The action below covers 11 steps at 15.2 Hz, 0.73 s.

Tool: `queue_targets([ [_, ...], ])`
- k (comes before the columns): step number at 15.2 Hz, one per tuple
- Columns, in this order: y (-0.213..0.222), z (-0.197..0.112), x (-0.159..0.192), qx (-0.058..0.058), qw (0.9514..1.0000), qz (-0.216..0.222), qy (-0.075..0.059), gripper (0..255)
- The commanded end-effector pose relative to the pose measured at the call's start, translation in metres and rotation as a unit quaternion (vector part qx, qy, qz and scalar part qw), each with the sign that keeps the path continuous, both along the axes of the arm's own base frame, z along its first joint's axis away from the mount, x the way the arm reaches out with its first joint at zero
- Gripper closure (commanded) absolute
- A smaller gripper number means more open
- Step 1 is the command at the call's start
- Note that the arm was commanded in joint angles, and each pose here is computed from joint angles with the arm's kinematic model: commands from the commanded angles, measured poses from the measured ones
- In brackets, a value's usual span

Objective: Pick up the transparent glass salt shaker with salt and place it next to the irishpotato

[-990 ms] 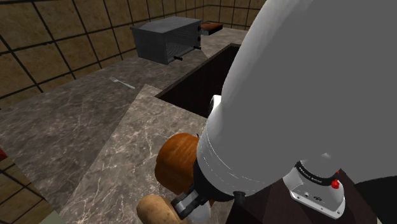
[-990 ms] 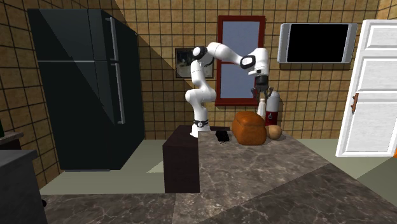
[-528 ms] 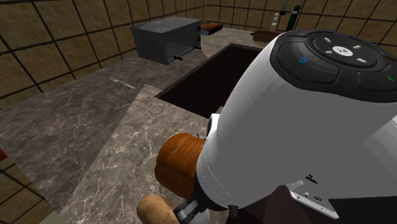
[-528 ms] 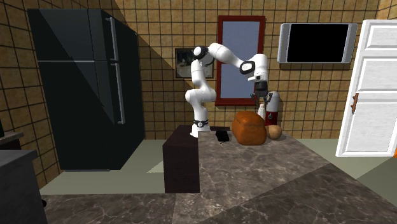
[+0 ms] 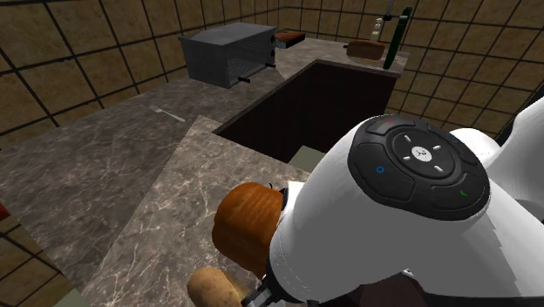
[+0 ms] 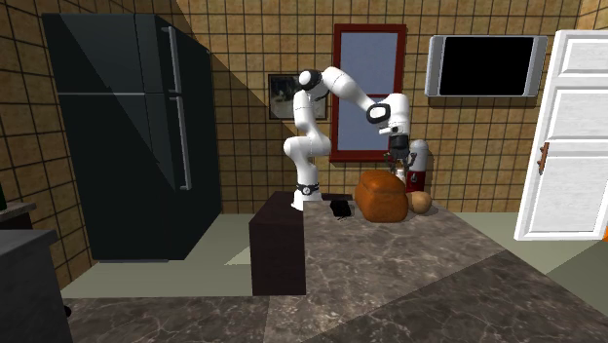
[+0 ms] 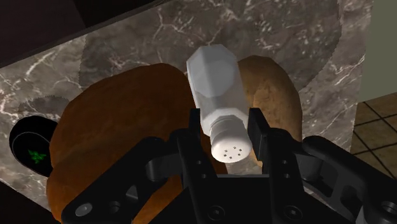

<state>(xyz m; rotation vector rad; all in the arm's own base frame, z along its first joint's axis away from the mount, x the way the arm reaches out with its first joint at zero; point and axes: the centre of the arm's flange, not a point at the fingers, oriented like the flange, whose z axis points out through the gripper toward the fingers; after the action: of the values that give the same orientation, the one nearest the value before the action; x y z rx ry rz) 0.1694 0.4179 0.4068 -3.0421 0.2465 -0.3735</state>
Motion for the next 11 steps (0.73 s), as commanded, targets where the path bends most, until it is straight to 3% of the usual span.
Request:
queue_targets([
  [1, 0.0, -0.01, 0.0, 0.0, 1.0, 0.0, 0.0, 255],
  [6, 0.0, -0.038, 0.0, 0.0, 1.0, 0.0, 0.0, 255],
  [11, 0.0, -0.038, 0.0, 0.0, 1.0, 0.0, 0.0, 255],
])
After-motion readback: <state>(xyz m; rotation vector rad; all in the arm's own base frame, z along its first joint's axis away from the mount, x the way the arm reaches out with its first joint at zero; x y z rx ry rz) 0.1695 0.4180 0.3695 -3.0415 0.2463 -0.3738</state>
